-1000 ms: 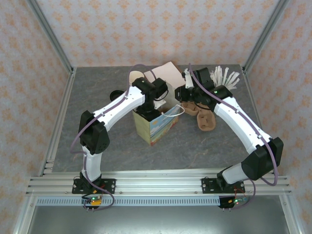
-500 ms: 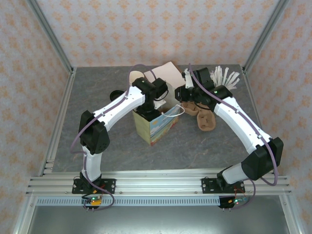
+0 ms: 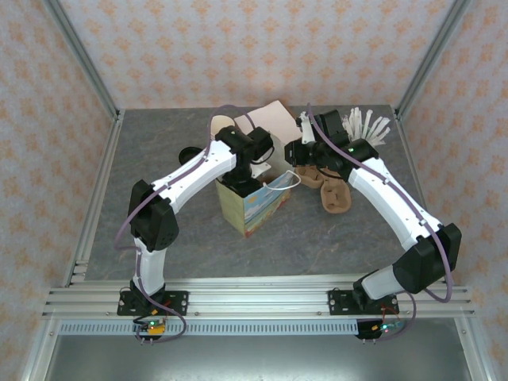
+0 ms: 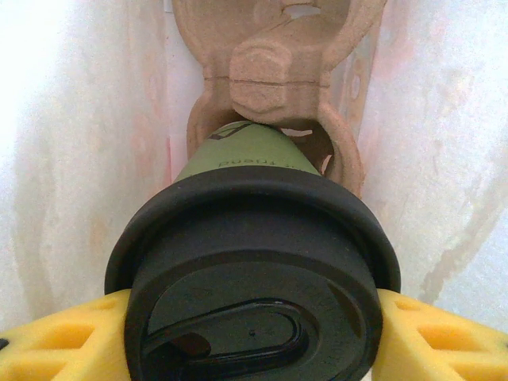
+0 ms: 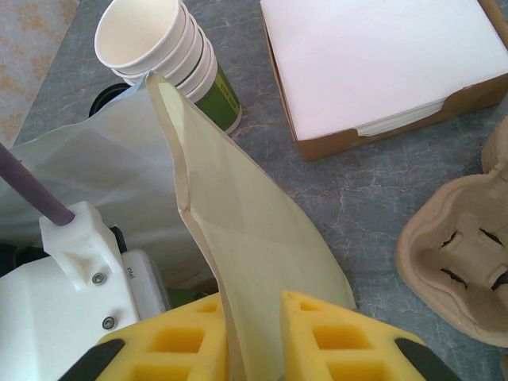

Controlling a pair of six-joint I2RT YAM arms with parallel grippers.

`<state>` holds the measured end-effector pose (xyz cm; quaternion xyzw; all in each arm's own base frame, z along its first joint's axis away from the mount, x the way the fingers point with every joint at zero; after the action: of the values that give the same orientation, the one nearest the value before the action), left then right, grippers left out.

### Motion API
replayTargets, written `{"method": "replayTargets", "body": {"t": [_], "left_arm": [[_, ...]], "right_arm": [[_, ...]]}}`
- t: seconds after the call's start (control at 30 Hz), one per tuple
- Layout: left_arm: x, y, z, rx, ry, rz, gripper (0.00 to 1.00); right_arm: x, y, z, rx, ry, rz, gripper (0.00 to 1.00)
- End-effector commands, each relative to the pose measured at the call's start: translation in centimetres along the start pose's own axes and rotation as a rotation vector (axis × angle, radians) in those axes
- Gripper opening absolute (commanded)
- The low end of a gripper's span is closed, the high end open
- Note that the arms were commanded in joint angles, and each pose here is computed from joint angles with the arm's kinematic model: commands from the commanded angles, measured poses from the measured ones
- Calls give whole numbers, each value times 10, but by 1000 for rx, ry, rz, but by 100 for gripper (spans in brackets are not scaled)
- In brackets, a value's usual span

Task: Pack the takeout coffee

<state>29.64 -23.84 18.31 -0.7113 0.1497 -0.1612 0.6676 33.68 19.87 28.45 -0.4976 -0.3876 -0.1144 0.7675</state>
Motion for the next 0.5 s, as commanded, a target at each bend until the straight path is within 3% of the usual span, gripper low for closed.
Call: {"method": "replayTargets", "body": {"t": [0.0, 0.47], "left_arm": [[2, -1, -11, -57, 44, -3, 33], [3, 0, -12, -63, 52, 4, 32]], "right_arm": [[-5, 3, 1, -13, -15, 35, 22], [-5, 2, 1, -14, -17, 34, 22]]}}
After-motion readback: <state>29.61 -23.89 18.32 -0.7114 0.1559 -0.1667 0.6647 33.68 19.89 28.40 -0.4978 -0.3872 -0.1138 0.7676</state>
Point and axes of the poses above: each hand's point on the last joint's axis, 136 mm out from that joint toward the fingers, its own y axis out along the fingers, its own z axis along the line the jaws close on, x = y × z, the point moved 3 cm from there along -y, back along the fingers, and after that the axes turned 11 degrees about -y, right-handed, at the moved point
